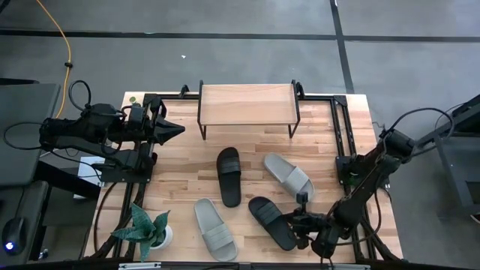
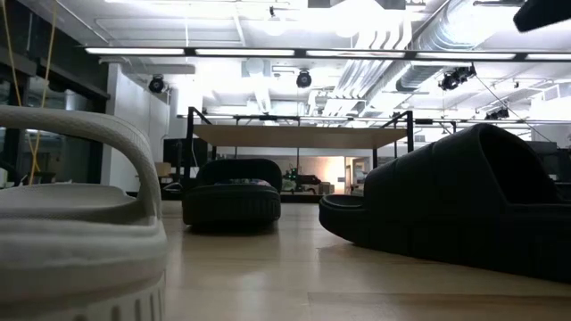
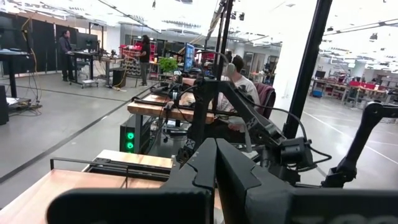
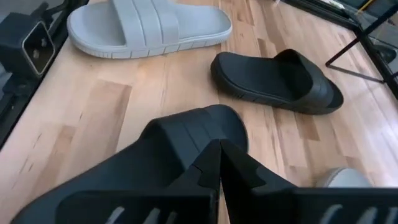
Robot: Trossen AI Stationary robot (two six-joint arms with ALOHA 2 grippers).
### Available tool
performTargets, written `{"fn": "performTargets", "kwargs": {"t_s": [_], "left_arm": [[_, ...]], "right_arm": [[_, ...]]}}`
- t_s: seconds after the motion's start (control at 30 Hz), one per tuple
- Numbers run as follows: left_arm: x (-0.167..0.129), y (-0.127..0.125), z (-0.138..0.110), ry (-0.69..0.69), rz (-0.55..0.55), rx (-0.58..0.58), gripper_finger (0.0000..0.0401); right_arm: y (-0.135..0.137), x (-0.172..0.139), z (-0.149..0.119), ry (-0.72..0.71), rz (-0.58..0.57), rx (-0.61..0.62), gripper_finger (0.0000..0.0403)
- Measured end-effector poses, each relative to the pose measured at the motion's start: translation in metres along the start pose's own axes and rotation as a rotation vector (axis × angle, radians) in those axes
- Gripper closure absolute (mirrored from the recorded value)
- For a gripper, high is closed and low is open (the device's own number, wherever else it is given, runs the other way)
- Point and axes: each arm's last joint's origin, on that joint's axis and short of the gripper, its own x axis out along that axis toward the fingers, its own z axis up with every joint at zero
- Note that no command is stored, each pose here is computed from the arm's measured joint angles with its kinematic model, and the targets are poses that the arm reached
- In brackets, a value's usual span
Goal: Pick and place slides into the shelf
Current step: Put the bottom black slide on the shelf
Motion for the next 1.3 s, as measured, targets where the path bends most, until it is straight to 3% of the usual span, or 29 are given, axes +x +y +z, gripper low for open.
{"fn": "performTargets", "kwargs": {"t_s": [0.7, 1.1, 1.3], "left_arm": [[0.0, 0.0, -0.002, 0.015, 0.009, 0.003, 0.04], [0.0, 0.0, -0.002, 0.015, 0.009, 0.003, 0.04], [0.0, 0.0, -0.002, 0.015, 0.009, 0.009, 0.04]], "right_arm": [[0.024, 0.022, -0.019, 0.059, 0.047, -0.142, 0.0398], [0.023, 0.023, -0.019, 0.053, 0.022, -0.175, 0.026], [0.03, 0.037, -0.031, 0.094, -0.006, -0.233, 0.0228]]}}
